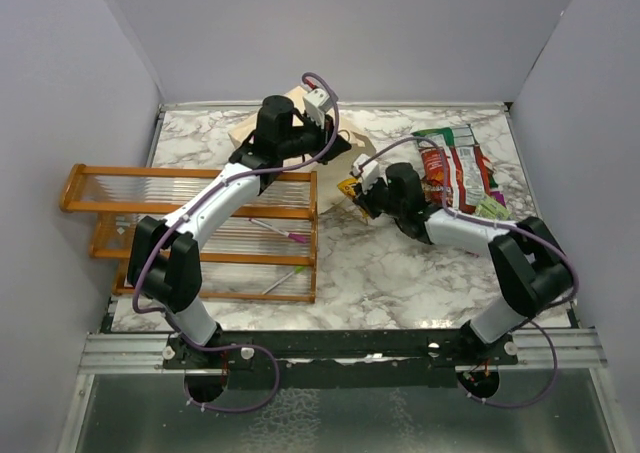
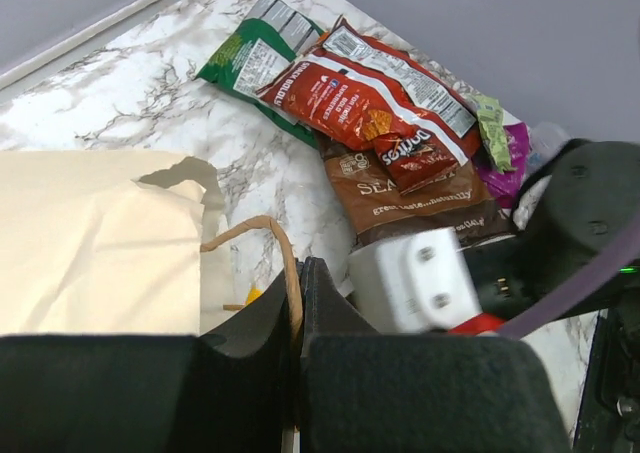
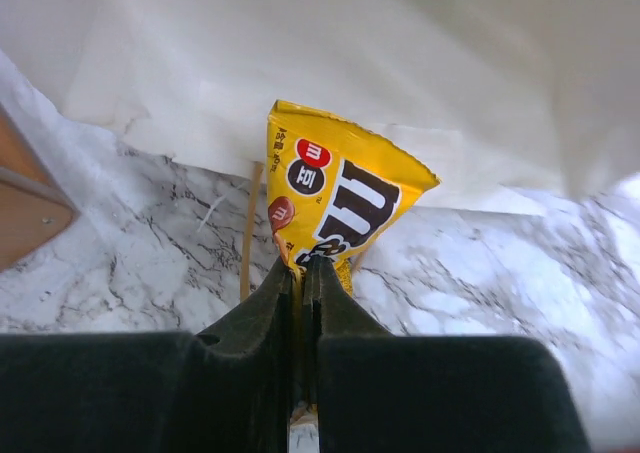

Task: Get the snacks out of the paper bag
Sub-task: Take out the snack from the paper bag, then place the snack at the center of the board.

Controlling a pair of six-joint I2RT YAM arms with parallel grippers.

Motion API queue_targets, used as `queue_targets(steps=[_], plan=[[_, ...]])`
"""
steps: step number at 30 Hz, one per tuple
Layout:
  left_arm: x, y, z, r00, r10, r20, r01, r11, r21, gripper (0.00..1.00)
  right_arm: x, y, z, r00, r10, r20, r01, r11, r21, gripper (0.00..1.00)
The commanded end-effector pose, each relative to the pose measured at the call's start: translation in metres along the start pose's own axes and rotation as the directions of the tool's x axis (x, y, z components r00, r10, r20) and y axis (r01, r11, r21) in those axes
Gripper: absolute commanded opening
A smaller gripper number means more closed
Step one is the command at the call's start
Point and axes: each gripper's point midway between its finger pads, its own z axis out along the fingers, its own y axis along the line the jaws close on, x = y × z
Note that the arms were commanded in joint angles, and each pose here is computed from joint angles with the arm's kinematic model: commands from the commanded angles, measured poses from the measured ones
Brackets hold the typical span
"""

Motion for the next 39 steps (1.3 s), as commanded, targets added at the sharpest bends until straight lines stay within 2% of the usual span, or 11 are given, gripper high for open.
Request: queue_targets(steps=[1,6,13,16,22,24,29,32,33,35,39], plan=[[-0.021,0.011,-0.007,0.998,-0.046,0.052,0.047,0.999,-0.024,0.00,-0.038,-0.024,-0.037,0.985,0.083,0.153,-0.109,0.980,0.169,0.01],[-0.027,0.018,-0.015,0.997,-0.041,0.073,0.045,0.997,-0.056,0.00,-0.045,-0.025,-0.080,0.943,0.250,0.221,-0.299,0.926,0.230,0.01],[-0.032,0.016,-0.018,0.996,-0.032,0.085,0.037,0.998,-0.054,0.00,-0.019,0.031,-0.121,0.845,0.520,0.121,-0.530,0.846,0.065,0.01],[-0.034,0.014,-0.019,0.995,-0.033,0.090,0.037,0.998,-0.046,0.00,0.004,0.047,-0.139,0.792,0.605,0.084,-0.610,0.789,0.068,0.01],[-0.042,0.009,-0.026,0.993,-0.017,0.116,0.020,0.999,-0.027,0.00,0.045,0.043,-0.151,0.653,0.743,0.145,-0.755,0.626,0.195,0.01],[-0.043,0.003,-0.028,0.993,0.006,0.121,-0.006,1.000,0.000,0.00,0.060,0.032,-0.155,0.595,0.782,0.184,-0.794,0.537,0.287,0.01],[-0.051,-0.018,-0.033,0.988,0.048,0.144,-0.062,0.994,0.093,0.00,0.091,0.001,-0.168,0.573,0.771,0.279,-0.774,0.395,0.495,0.03],[-0.043,-0.024,-0.034,0.989,0.053,0.141,-0.071,0.989,0.129,0.00,0.106,-0.011,-0.172,0.546,0.768,0.335,-0.769,0.301,0.564,0.05],[-0.043,-0.027,-0.034,0.988,0.054,0.143,-0.075,0.986,0.146,0.00,0.108,-0.012,-0.170,0.541,0.770,0.339,-0.769,0.289,0.570,0.08],[-0.042,-0.033,-0.034,0.989,0.043,0.145,-0.070,0.980,0.187,0.00,0.110,-0.010,-0.166,0.542,0.774,0.327,-0.769,0.300,0.565,0.22],[-0.037,-0.047,-0.031,0.988,0.055,0.142,-0.089,0.965,0.248,0.00,0.099,-0.004,-0.157,0.578,0.759,0.299,-0.772,0.391,0.501,0.42]])
